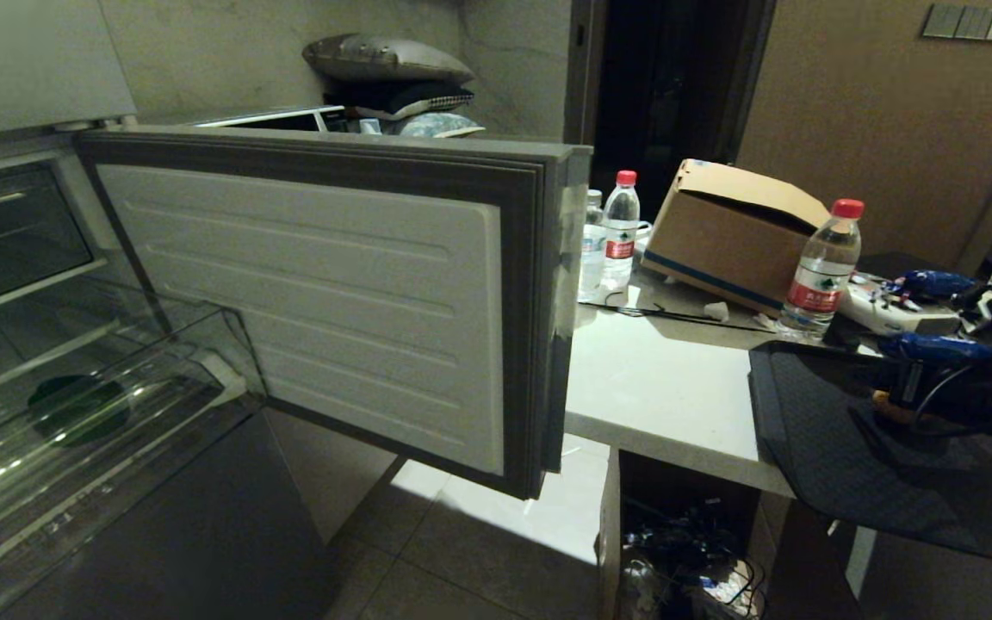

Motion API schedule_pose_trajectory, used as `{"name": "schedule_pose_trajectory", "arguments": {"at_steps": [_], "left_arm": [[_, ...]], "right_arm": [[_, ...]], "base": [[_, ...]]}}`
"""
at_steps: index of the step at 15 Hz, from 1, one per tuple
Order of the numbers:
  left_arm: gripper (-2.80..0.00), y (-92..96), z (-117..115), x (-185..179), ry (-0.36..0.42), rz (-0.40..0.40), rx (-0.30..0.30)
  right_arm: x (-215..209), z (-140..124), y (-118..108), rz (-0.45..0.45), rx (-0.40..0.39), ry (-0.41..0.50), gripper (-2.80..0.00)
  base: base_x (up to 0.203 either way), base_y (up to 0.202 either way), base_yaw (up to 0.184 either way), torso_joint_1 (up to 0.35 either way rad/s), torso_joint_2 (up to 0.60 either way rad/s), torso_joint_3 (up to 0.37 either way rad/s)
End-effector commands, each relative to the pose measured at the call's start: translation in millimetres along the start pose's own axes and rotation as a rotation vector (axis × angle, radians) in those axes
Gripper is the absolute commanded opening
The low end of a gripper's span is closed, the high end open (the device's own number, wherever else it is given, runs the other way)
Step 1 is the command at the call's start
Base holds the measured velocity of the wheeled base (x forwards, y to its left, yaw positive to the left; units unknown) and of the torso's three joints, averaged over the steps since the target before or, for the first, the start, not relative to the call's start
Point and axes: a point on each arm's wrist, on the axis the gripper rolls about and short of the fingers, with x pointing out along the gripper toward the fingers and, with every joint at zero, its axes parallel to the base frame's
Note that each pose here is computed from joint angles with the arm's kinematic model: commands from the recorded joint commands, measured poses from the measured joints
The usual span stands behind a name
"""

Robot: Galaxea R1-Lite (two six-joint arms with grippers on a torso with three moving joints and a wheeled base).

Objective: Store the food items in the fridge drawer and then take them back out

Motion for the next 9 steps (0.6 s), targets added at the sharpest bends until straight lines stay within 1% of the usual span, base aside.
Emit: {"name": "schedule_pose_trajectory", "arguments": {"at_steps": [1, 9], "left_arm": [[-2.80, 0.0, 0, 0, 0.000, 0.000, 0.000], [-2.80, 0.0, 0, 0, 0.001, 0.000, 0.000]], "right_arm": [[4, 3, 0, 0.002, -0.002, -0.010, 0.00], [19, 1, -2, 0.001, -0.005, 0.005, 0.00]], "base": [[0.000, 0.000, 0.000, 0.000, 0.00, 0.000], [0.000, 0.000, 0.000, 0.000, 0.00, 0.000]]}}
